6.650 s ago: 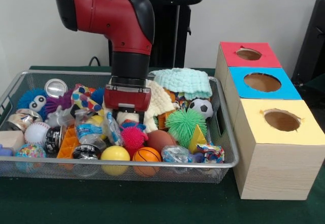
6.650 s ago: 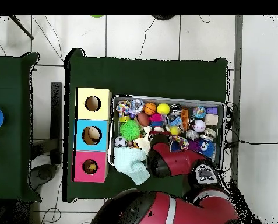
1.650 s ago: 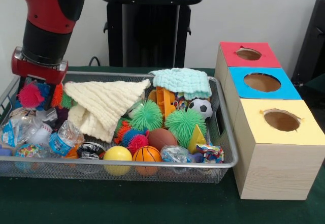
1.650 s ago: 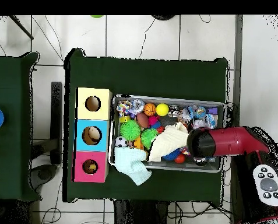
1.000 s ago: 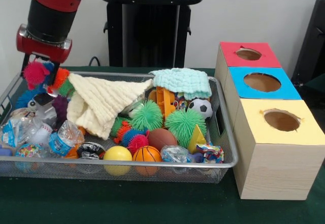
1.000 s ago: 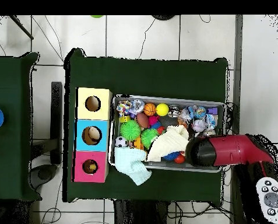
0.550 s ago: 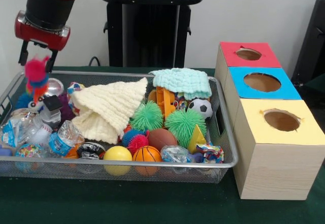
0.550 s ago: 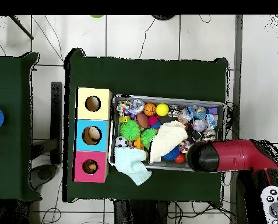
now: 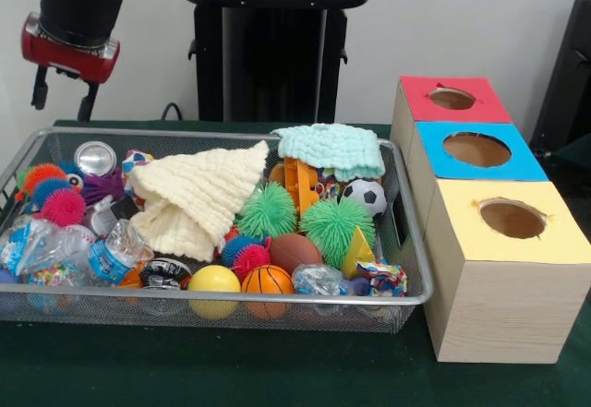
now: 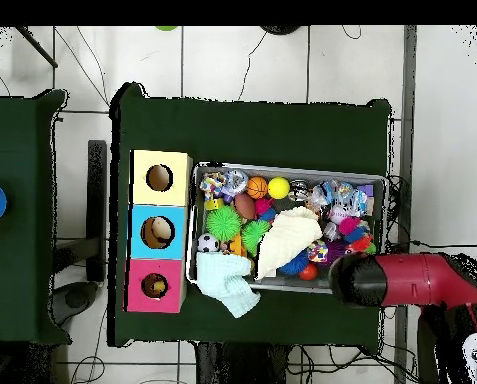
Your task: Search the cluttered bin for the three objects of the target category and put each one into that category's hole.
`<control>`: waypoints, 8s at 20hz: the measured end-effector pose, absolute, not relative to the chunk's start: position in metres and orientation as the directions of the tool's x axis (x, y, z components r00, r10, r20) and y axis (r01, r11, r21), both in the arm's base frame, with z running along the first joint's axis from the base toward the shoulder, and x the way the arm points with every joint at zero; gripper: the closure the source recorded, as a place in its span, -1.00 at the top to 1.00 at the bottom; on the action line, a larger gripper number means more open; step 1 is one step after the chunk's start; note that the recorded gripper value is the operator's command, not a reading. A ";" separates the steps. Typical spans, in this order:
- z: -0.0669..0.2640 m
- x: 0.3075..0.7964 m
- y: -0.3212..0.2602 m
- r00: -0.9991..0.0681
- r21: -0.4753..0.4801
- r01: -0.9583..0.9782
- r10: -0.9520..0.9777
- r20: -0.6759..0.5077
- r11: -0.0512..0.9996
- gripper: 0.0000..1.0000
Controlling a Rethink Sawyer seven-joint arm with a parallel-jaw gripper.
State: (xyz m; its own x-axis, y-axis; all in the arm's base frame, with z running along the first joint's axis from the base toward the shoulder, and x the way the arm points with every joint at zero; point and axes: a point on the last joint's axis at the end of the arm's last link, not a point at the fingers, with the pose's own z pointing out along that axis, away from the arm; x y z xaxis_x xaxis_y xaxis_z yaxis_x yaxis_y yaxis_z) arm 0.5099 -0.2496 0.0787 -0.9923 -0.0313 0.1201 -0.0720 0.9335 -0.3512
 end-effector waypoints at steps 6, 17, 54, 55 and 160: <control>0.073 0.493 -0.237 -0.991 -0.278 -0.026 0.013 0.136 0.960 1.00; 0.079 0.469 -0.150 -0.985 -0.114 -0.009 0.010 0.171 0.993 1.00; -0.013 0.420 0.047 -0.960 0.106 -0.024 0.006 -0.280 0.994 1.00; -0.017 0.421 0.047 -0.958 0.105 -0.018 0.013 -0.285 0.994 1.00; -0.003 0.452 0.039 -0.864 -0.087 -0.280 -0.290 -0.411 0.956 1.00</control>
